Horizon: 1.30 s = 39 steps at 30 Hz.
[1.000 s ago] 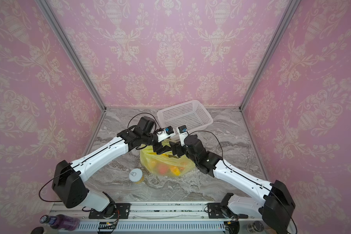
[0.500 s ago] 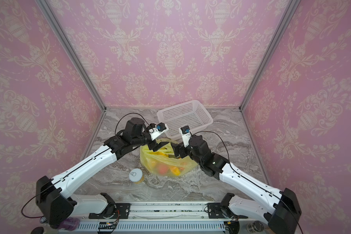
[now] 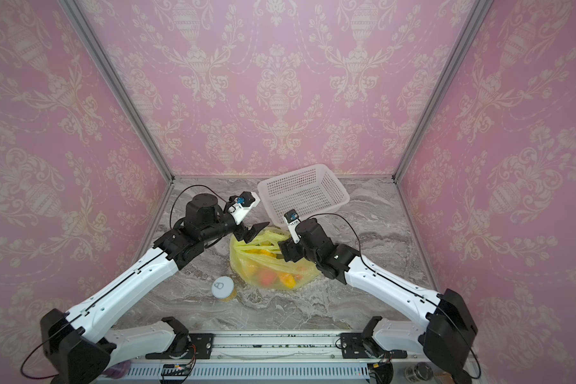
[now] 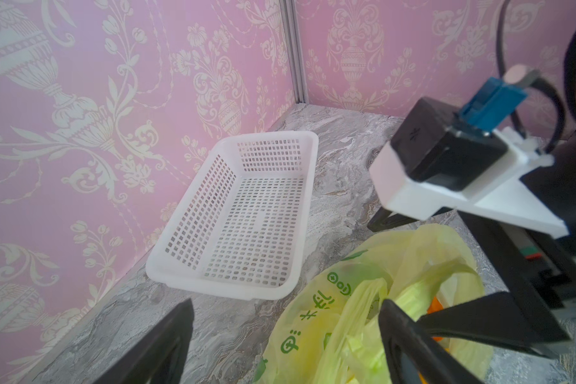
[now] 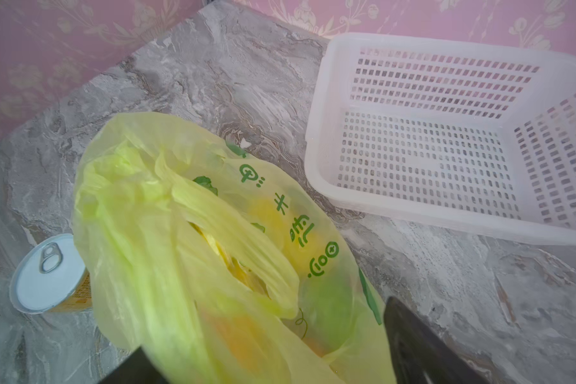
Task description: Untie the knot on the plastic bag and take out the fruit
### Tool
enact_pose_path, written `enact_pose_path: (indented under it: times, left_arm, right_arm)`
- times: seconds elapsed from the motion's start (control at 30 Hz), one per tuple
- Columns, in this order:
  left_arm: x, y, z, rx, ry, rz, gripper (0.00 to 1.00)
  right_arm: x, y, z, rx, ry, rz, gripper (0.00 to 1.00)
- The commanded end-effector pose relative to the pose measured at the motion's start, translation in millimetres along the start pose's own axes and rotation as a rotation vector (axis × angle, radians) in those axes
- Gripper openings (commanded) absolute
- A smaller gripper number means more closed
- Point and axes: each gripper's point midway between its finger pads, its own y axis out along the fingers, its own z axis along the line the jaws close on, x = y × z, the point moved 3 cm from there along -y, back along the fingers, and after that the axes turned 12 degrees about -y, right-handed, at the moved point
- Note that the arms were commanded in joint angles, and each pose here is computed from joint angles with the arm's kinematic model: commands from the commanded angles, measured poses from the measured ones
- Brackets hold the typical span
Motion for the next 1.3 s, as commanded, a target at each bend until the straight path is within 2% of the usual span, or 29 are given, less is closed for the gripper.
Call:
enact_pose_path:
  times: [0.0, 0.13, 0.17, 0.23, 0.4, 0.53, 0.7, 0.83, 0.93, 1.07, 1.17, 1.27]
  left_arm:
    - [2, -2, -3, -0.024, -0.02, -0.002, 0.89]
    - [0, -5, -9, -0.061, -0.008, 0.009, 0.88]
    - [0, -6, -11, -0.076, -0.001, 0.011, 0.87]
    - [-2, -8, -16, -0.106, 0.011, 0.019, 0.87]
    - [-2, -9, -28, -0.193, 0.033, 0.026, 0.86]
    - [5, -5, -37, -0.262, 0.058, 0.047, 0.88]
    - [18, 13, -51, -0.305, 0.192, 0.138, 0.89]
    - [47, 33, -46, -0.288, 0.281, 0.168, 0.88]
    - [53, 44, -51, -0.378, 0.342, 0.247, 0.88]
    - [30, 66, -58, -0.484, 0.441, 0.404, 0.88]
    - [8, 86, -62, -0.513, 0.489, 0.535, 0.8]
    - [-11, 102, -63, -0.54, 0.478, 0.664, 0.75]
  right_arm:
    - [32, -2, -4, -0.01, -0.007, -0.055, 0.62]
    - [49, 1, -13, -0.062, -0.003, -0.072, 0.16]
    - [52, -1, -18, -0.091, 0.005, -0.073, 0.08]
    - [57, -10, -28, -0.131, 0.027, -0.088, 0.0]
    - [58, -53, -48, -0.205, 0.121, -0.212, 0.0]
    - [40, -90, -62, -0.251, 0.222, -0.319, 0.0]
    - [17, -113, -67, -0.267, 0.32, -0.407, 0.0]
    - [8, -124, -69, -0.272, 0.369, -0.448, 0.0]
    - [5, -124, -68, -0.26, 0.392, -0.47, 0.0]
    - [3, -121, -68, -0.26, 0.405, -0.464, 0.0]
    - [3, -120, -68, -0.257, 0.406, -0.464, 0.0]
    - [3, -121, -68, -0.25, 0.407, -0.467, 0.0]
